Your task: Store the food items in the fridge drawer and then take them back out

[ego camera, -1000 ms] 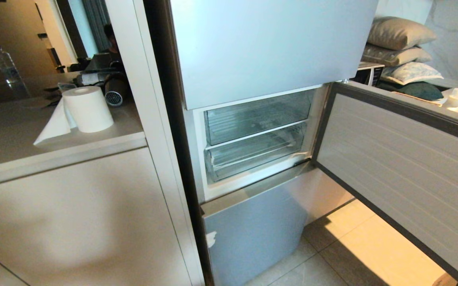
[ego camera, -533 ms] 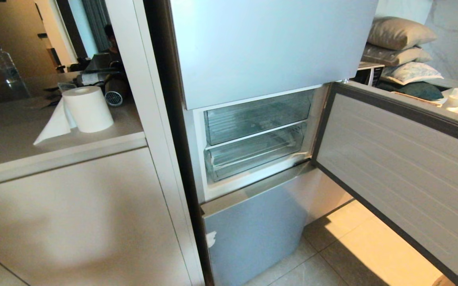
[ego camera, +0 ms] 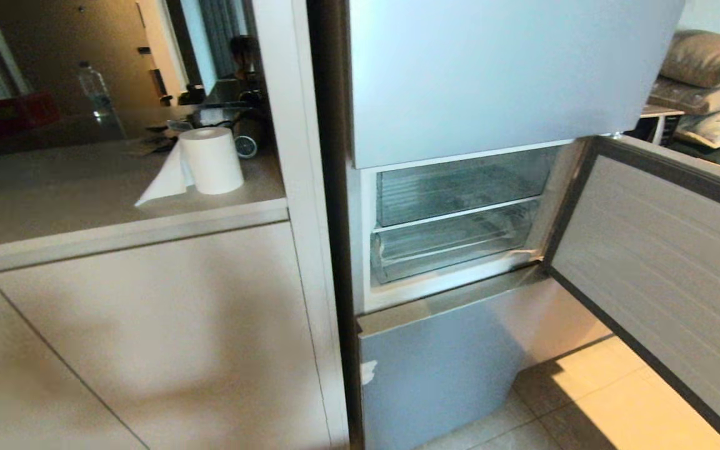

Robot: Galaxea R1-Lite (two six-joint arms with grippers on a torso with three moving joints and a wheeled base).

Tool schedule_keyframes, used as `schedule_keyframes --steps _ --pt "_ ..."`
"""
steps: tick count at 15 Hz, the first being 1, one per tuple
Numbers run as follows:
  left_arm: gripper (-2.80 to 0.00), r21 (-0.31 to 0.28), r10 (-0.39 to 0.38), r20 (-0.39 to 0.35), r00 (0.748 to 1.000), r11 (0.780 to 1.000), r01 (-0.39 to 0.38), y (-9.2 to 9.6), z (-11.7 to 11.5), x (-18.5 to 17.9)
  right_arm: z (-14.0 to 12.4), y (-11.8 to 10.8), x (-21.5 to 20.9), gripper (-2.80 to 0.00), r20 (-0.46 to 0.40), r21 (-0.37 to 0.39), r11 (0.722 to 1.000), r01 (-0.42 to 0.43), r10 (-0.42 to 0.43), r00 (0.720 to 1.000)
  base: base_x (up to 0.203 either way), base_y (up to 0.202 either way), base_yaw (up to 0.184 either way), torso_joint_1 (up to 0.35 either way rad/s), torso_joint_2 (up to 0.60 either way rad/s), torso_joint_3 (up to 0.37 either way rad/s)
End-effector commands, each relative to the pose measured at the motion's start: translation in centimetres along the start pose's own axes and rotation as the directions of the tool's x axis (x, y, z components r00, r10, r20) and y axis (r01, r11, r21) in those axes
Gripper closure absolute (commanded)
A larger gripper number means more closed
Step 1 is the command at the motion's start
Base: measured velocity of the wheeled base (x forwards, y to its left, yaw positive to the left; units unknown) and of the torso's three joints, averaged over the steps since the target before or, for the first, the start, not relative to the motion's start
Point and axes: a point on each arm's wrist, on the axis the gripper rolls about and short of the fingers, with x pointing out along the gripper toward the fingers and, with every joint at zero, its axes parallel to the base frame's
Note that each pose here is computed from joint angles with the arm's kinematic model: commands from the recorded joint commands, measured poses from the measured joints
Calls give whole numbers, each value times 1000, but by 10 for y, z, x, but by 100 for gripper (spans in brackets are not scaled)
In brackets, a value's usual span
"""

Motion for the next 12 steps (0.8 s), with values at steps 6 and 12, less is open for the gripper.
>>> schedule_keyframes --steps 6,12 --pt "0 1 0 -2 1000 1000 0 0 0 0 0 0 0 0 -1 -3 1000 -2 2 1000 1 -6 125 1 1 2" --pt "0 -1 0 -2 1000 1000 0 0 0 0 36 2 7 0 -65 -101 995 -26 19 998 0 0 0 0 0 0"
